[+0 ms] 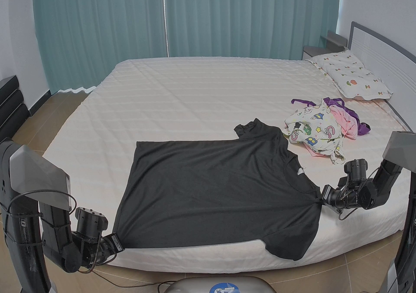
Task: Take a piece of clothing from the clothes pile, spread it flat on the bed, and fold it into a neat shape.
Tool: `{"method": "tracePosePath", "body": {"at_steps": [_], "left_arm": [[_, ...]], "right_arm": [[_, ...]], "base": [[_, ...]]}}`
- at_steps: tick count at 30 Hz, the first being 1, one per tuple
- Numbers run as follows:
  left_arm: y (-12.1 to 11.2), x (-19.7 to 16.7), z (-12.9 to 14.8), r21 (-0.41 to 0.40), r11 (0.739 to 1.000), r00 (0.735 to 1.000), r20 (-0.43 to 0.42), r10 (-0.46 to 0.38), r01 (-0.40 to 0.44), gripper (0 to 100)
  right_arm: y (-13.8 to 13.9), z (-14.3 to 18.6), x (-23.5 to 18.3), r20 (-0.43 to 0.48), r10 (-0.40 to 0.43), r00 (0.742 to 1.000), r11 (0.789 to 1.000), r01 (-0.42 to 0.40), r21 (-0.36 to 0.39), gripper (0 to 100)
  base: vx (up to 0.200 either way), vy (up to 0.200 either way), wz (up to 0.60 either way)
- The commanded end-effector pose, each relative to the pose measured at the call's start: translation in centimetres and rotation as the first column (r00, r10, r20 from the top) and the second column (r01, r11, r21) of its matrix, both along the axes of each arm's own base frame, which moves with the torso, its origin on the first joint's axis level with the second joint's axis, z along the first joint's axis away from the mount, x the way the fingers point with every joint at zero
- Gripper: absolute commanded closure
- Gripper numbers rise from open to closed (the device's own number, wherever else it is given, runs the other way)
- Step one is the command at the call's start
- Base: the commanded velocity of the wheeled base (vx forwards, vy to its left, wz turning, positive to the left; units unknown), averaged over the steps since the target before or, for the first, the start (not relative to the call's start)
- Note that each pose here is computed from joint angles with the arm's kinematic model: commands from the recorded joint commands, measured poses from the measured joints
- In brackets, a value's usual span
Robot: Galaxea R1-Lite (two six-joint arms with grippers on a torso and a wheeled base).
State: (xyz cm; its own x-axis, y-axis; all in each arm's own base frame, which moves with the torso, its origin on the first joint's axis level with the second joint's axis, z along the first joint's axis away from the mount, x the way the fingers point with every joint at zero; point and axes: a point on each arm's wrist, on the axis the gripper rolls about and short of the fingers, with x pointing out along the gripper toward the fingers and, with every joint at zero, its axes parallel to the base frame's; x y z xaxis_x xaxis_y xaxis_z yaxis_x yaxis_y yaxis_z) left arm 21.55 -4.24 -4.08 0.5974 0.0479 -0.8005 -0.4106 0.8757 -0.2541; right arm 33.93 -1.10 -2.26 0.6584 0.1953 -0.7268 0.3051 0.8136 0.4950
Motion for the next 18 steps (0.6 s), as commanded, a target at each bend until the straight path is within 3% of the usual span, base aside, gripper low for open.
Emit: {"method": "tracePosePath", "body": {"at_steps": [1,6,7,12,16,18], "left_arm": [[-0.1,0.0,-0.1,0.004,1.0,1.0,0.0,-0.004,0.004,100],[-0.2,0.7,-0.1,-0.012,1.0,1.0,0.029,0.011,-0.011,100],[-0.2,0.9,0.0,-0.018,1.0,0.999,0.035,0.018,-0.017,100],[-0.3,1.3,0.3,-0.049,0.998,0.997,0.068,0.046,-0.043,100],[-0.3,1.6,0.5,-0.057,0.997,0.994,0.095,0.049,-0.044,100],[-0.3,1.8,0.7,-0.069,0.996,0.991,0.119,0.06,-0.052,100]], "right_arm": [[-0.1,0.3,-0.2,0.01,-0.015,1.0,1.0,0.015,-0.012,100],[0.3,0.1,-0.4,0.035,0.003,0.999,1.0,-0.003,-0.008,100],[0.5,0.0,-0.3,0.043,0.007,0.999,1.0,-0.007,-0.008,0],[0.7,0.3,-1.0,0.078,0.021,0.997,1.0,-0.02,-0.017,0],[0.1,1.5,-1.8,0.166,-0.001,0.986,1.0,0.003,-0.01,0],[0.2,1.8,-2.9,0.162,0.028,0.986,1.0,-0.03,0.006,0]], "base": [[0.0,0.0,0.0],[0.0,0.0,0.0],[0.0,0.0,0.0],[0.0,0.0,0.0],[0.0,0.0,0.0],[0.0,0.0,0.0]]}}
